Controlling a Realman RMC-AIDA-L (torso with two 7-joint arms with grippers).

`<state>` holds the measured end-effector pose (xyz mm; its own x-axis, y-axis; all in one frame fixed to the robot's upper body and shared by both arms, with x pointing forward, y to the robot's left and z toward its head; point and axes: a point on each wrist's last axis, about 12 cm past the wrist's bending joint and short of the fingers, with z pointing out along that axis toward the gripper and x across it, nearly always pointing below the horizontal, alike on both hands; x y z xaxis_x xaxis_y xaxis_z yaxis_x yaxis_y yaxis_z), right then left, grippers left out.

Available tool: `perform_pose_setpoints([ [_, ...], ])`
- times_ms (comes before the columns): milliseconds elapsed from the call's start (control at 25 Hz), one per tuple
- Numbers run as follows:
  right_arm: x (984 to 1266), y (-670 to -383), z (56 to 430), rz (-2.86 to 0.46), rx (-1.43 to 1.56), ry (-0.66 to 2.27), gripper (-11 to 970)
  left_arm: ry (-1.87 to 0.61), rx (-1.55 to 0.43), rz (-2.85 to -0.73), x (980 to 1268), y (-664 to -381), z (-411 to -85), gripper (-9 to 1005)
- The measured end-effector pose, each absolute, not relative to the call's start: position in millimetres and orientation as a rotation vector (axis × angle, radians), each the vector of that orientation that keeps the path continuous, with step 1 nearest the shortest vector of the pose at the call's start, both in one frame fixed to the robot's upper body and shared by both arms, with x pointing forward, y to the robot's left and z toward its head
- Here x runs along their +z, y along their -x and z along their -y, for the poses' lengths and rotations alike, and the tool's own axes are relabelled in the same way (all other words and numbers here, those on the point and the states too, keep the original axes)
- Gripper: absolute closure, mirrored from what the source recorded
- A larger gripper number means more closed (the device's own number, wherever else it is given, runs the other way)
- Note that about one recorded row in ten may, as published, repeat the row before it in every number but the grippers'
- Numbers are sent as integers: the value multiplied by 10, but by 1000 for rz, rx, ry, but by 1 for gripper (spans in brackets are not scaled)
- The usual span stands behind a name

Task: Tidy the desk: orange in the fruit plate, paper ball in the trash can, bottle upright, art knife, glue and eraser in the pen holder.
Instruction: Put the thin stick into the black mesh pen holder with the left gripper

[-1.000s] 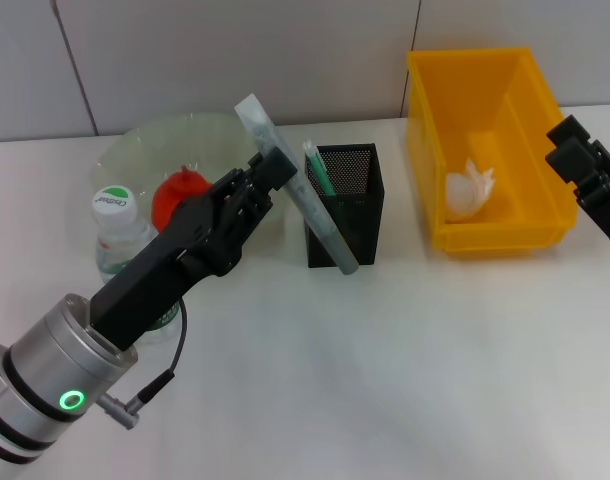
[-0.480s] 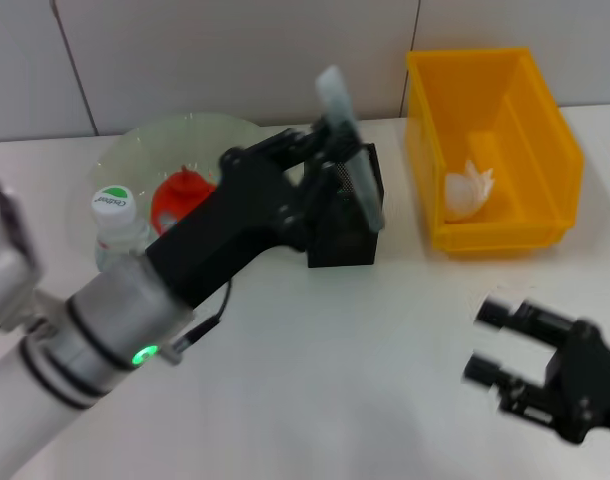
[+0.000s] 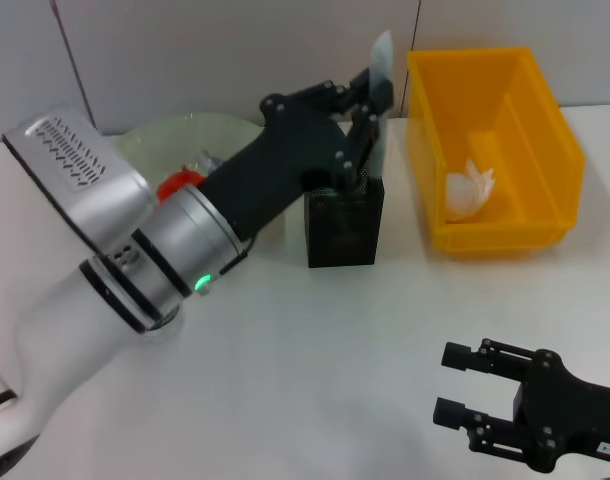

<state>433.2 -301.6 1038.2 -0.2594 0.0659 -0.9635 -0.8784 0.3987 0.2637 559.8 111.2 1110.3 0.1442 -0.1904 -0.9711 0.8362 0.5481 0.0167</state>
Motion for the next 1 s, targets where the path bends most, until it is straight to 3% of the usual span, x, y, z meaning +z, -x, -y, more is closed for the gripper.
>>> perform_pose_setpoints([
  [360, 10407, -4412, 2945, -1548, 1101, 757, 291, -696, -680, -1303, 11077, -5821, -1088, 862],
  [1000, 10413, -4477, 2850, -1539, 1124, 779, 292, -715, -601, -1387, 10972, -5915, -1153, 863],
])
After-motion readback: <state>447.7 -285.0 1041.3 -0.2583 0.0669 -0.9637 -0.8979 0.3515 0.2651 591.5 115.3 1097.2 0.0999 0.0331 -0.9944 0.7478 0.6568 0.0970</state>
